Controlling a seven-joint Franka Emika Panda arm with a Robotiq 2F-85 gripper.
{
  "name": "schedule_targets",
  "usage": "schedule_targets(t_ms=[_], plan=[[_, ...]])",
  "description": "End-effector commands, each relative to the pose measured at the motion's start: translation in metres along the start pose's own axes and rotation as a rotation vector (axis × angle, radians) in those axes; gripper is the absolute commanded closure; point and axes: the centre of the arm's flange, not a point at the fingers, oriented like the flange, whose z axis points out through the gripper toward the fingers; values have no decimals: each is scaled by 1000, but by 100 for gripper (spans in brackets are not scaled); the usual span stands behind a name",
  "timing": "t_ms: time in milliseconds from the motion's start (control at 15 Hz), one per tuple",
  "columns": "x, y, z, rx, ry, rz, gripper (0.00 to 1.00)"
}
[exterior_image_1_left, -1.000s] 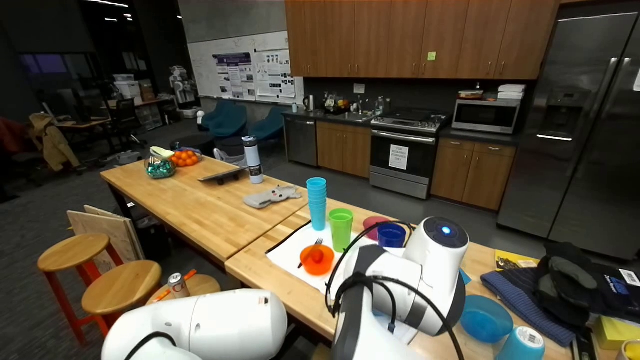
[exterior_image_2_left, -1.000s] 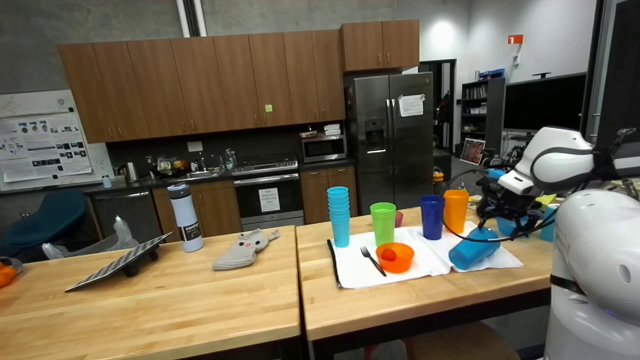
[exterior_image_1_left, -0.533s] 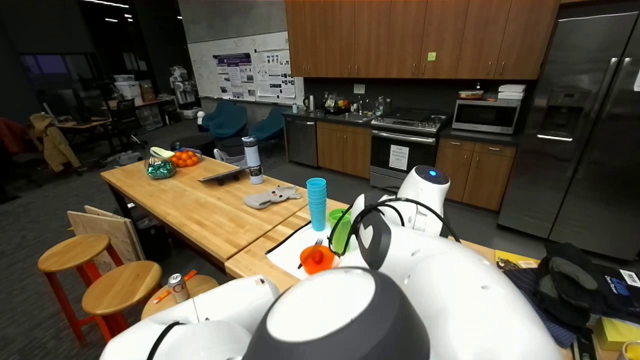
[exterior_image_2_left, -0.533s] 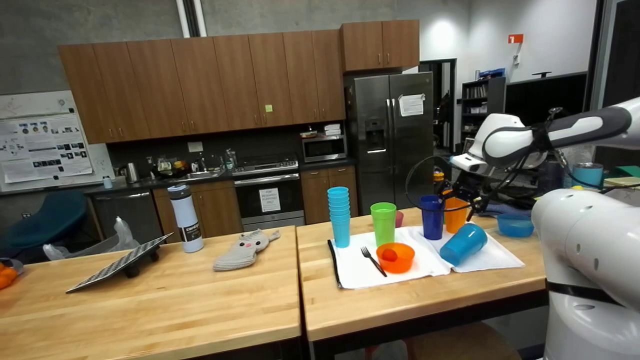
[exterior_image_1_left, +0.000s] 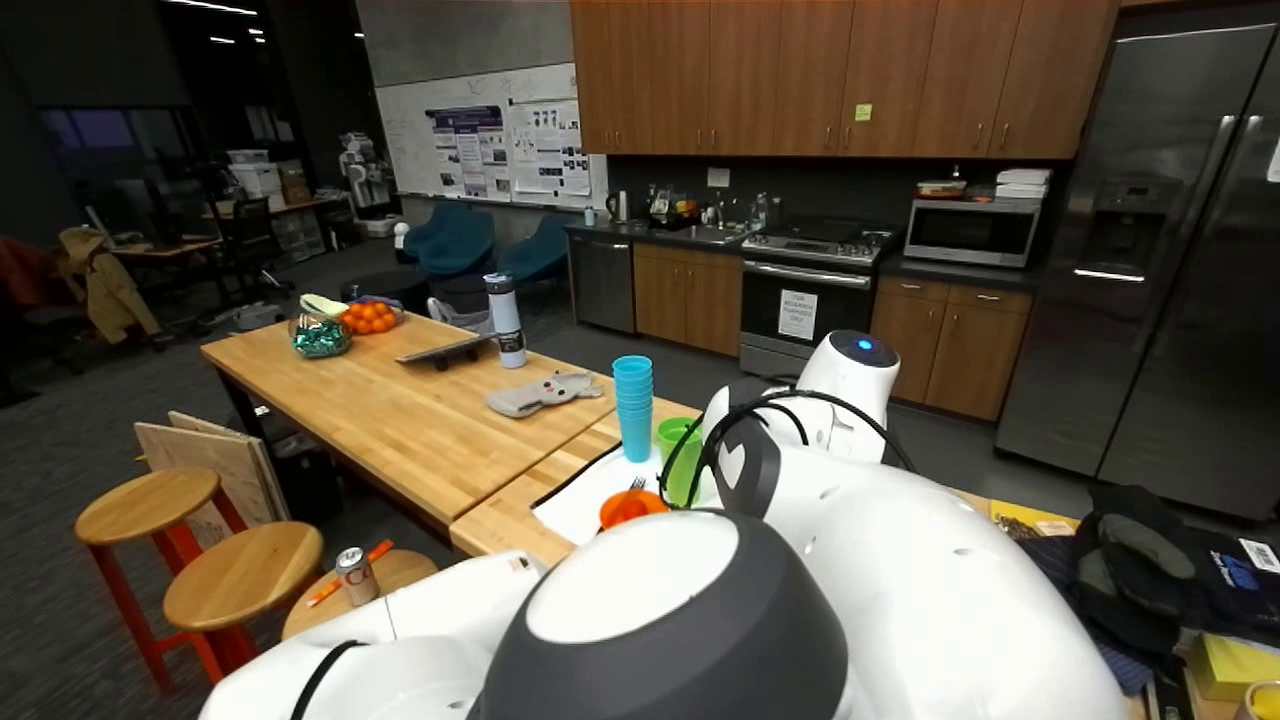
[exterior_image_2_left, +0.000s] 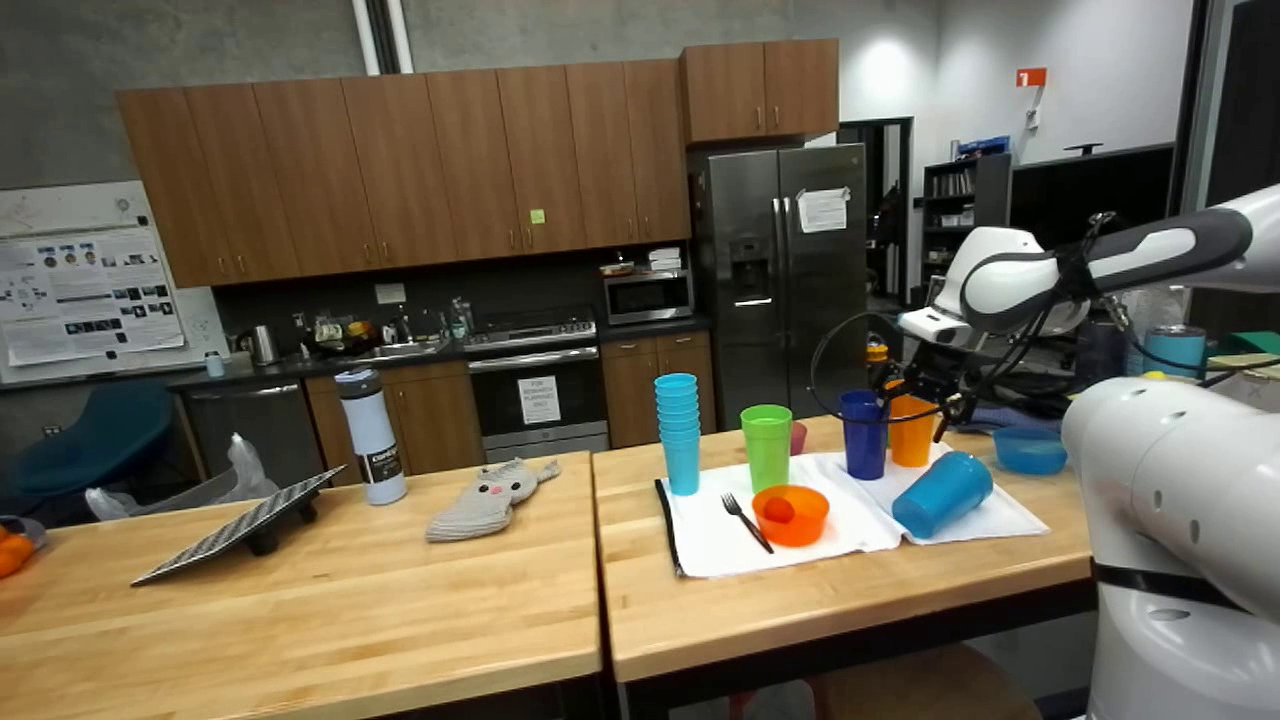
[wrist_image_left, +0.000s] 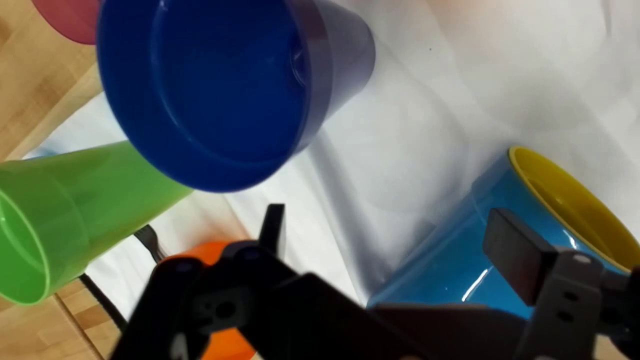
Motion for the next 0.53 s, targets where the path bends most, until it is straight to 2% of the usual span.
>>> schedule_targets(t_ms=[0,467], plan=[[0,0,0,0,0,0,0],[6,-19,10,-30,-9,-21,0]])
